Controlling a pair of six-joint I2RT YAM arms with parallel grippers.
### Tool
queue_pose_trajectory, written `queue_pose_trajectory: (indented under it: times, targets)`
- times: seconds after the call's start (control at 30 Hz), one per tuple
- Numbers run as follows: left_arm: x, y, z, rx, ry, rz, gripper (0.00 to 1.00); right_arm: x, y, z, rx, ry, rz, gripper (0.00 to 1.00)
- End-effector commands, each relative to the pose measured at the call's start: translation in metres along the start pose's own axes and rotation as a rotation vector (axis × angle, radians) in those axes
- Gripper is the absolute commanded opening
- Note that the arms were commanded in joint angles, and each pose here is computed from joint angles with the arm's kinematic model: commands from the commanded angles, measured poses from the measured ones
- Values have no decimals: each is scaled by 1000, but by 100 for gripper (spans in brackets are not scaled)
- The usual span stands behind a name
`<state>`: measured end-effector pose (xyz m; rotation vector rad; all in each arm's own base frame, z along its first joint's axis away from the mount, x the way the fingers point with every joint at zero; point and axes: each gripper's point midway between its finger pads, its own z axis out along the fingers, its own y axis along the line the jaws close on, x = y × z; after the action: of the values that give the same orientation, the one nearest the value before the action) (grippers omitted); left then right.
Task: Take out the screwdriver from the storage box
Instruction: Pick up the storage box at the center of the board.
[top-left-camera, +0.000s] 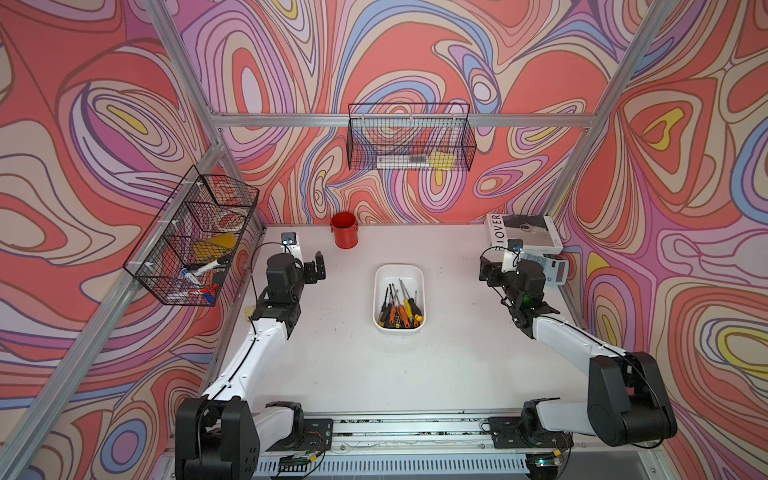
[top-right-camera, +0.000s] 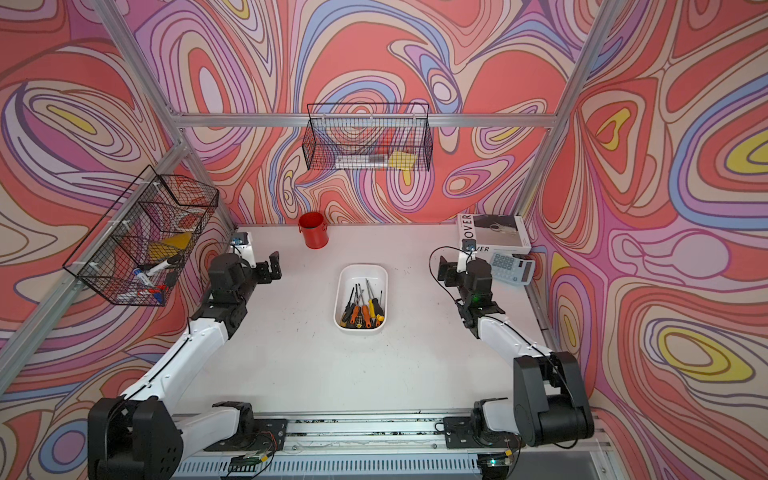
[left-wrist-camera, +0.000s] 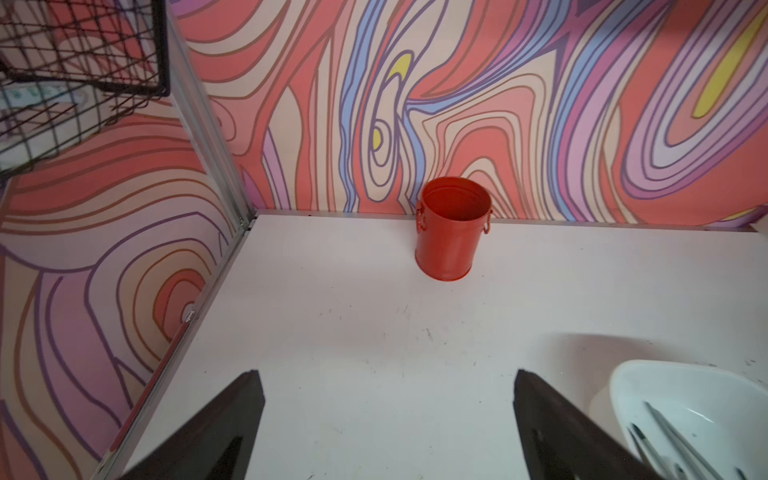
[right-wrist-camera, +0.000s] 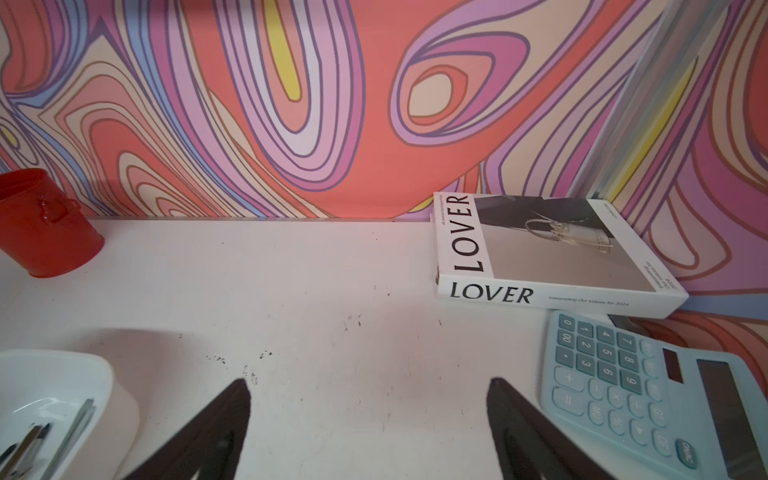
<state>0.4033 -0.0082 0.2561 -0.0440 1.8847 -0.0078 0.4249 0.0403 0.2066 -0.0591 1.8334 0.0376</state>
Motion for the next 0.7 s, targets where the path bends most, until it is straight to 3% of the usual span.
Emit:
queue_pose_trajectory:
  times: [0.0, 0.23, 0.67]
  targets:
    - [38, -36, -14, 175, 246, -46, 99, 19, 12, -9, -7, 143, -6, 91]
    - [51, -85, -35, 324, 438, -33, 99, 12, 31, -28, -49, 215, 61, 91]
    - [97, -140, -35, 362, 736, -63, 99, 33, 55, -37, -99, 368, 134, 90]
